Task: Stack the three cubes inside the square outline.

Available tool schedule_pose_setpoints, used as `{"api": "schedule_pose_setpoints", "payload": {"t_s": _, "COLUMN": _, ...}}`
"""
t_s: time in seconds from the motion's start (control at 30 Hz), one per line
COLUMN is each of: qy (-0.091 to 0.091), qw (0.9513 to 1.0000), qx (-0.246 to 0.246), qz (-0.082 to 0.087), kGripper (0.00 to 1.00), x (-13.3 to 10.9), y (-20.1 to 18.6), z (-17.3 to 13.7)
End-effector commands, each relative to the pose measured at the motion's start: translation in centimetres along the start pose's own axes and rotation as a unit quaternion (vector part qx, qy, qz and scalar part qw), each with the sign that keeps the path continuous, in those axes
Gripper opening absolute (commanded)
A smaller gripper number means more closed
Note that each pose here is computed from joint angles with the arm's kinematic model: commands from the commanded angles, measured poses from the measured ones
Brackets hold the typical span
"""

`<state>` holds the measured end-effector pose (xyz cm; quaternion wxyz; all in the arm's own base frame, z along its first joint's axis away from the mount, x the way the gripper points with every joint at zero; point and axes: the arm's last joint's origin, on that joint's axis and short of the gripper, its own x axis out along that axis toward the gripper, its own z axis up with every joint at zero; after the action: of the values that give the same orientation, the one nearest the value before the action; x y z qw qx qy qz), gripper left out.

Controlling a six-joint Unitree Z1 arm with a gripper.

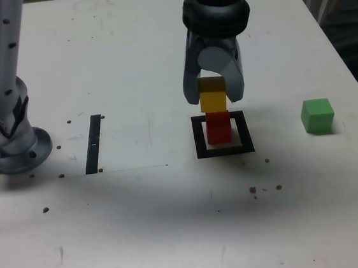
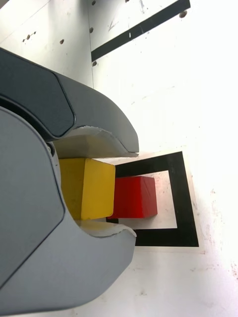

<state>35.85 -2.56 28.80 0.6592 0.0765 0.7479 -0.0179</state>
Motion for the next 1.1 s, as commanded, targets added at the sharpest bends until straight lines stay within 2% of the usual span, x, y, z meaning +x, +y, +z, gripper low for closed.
{"api": "schedule_pose_setpoints", "payload": {"t_s": 0.0, "qy": 0.003, "qw": 1.0, "qx": -0.001, "qz": -0.002, "kGripper": 0.3, "x": 0.4, "y": 0.0, "z": 0.4}}
{"api": "schedule_pose_setpoints", "payload": {"t_s": 0.33, "qy": 0.017, "qw": 0.9998, "qx": -0.005, "qz": -0.011, "kGripper": 0.31, "x": 1.8, "y": 0.7, "z": 1.3}}
{"api": "schedule_pose_setpoints", "payload": {"t_s": 0.7, "qy": 0.019, "qw": 0.9997, "qx": -0.005, "qz": -0.017, "kGripper": 0.32, "x": 2.7, "y": 1.0, "z": 1.6}}
{"api": "schedule_pose_setpoints", "payload": {"t_s": 0.77, "qy": 0.019, "qw": 0.9996, "qx": -0.005, "qz": -0.019, "kGripper": 0.42, "x": 2.9, "y": 1.0, "z": 1.7}}
{"api": "schedule_pose_setpoints", "payload": {"t_s": 0.93, "qy": 0.018, "qw": 0.9996, "qx": -0.004, "qz": -0.022, "kGripper": 0.9, "x": 3.3, "y": 1.1, "z": 1.8}}
{"api": "schedule_pose_setpoints", "payload": {"t_s": 1.0, "qy": 0.018, "qw": 0.9996, "qx": -0.004, "qz": -0.023, "kGripper": 0.99, "x": 3.4, "y": 1.1, "z": 1.7}}
{"api": "schedule_pose_setpoints", "payload": {"t_s": 1.07, "qy": 0.017, "qw": 0.9996, "qx": -0.004, "qz": -0.023, "kGripper": 1.0, "x": 3.4, "y": 1.2, "z": 1.7}}
